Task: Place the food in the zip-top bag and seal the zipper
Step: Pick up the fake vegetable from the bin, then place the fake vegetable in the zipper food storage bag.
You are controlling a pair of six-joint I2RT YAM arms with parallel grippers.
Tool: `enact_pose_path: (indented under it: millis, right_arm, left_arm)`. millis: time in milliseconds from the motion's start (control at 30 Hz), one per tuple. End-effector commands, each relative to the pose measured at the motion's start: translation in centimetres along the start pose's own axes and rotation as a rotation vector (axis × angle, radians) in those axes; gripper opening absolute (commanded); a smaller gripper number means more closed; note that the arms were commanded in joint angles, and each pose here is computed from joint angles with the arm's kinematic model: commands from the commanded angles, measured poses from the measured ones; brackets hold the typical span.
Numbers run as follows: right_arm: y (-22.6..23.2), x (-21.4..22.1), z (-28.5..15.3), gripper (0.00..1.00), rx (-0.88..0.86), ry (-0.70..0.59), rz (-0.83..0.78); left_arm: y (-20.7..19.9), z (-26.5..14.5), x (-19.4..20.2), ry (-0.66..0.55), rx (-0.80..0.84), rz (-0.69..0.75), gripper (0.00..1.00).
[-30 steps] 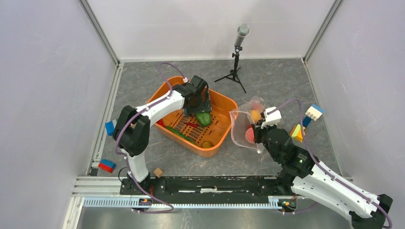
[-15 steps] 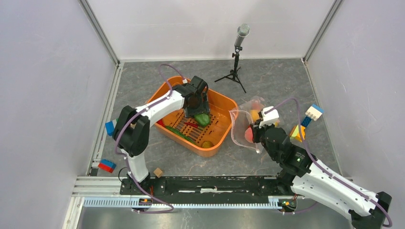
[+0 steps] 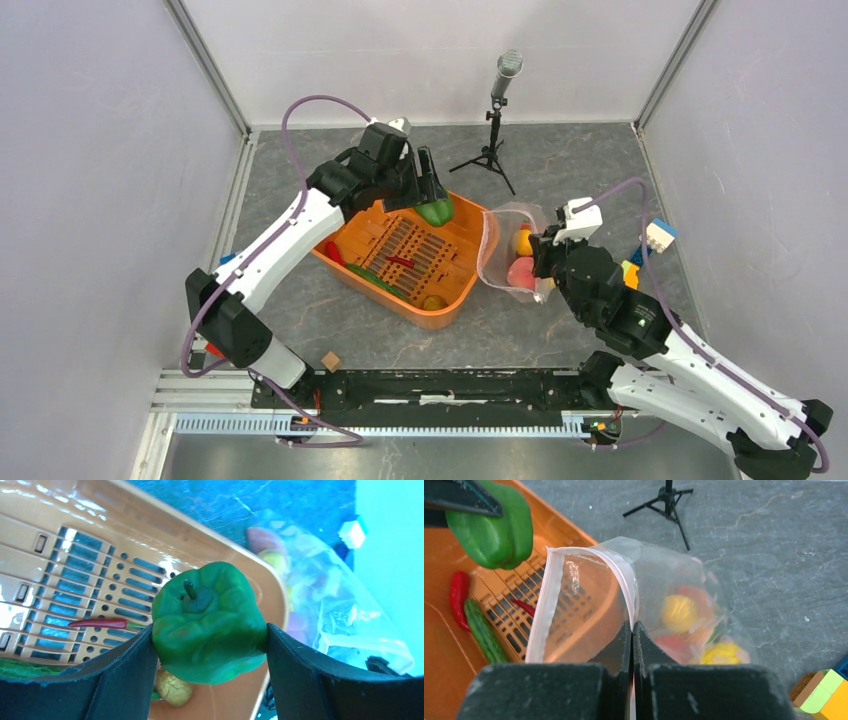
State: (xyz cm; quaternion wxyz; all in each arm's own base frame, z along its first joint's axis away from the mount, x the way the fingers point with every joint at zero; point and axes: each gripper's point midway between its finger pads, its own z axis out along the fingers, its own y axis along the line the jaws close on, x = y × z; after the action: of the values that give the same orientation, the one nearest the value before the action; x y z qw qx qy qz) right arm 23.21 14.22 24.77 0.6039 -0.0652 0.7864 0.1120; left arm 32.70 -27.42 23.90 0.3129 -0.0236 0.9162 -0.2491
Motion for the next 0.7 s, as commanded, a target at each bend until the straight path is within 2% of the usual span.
enact_pose_path:
  millis: [0, 200, 367, 567, 667]
  right_arm:
    - [-0.3, -3.1, -0.7, 0.00, 0.035, -0.055, 0.078]
    - [0.4, -2.8, -0.4, 0.00, 0.041, 0.000, 0.136]
    - [1.4, -2.3, 0.1, 0.00, 0.018, 0.022, 0.166]
    - [2.4, -3.1, 0.5, 0.00, -0.007, 0.030, 0.181]
    - [2.8, -3.4, 0.6, 0.00, -0.018, 0.047, 0.175]
  left_arm:
    - [-3.9, -3.0, -1.4, -0.021, 0.164, 0.080, 0.42]
    - [-10.2, -6.1, -3.1, -0.077, 0.335, 0.201, 0.43]
    - [-13.4, -8.6, -3.8, -0.123, 0.428, 0.231, 0.44]
    - [-15.1, -9.4, -0.3, -0.085, 0.481, 0.380, 0.44]
    - [-15.2, -9.1, 1.5, -0.052, 0.488, 0.406, 0.44]
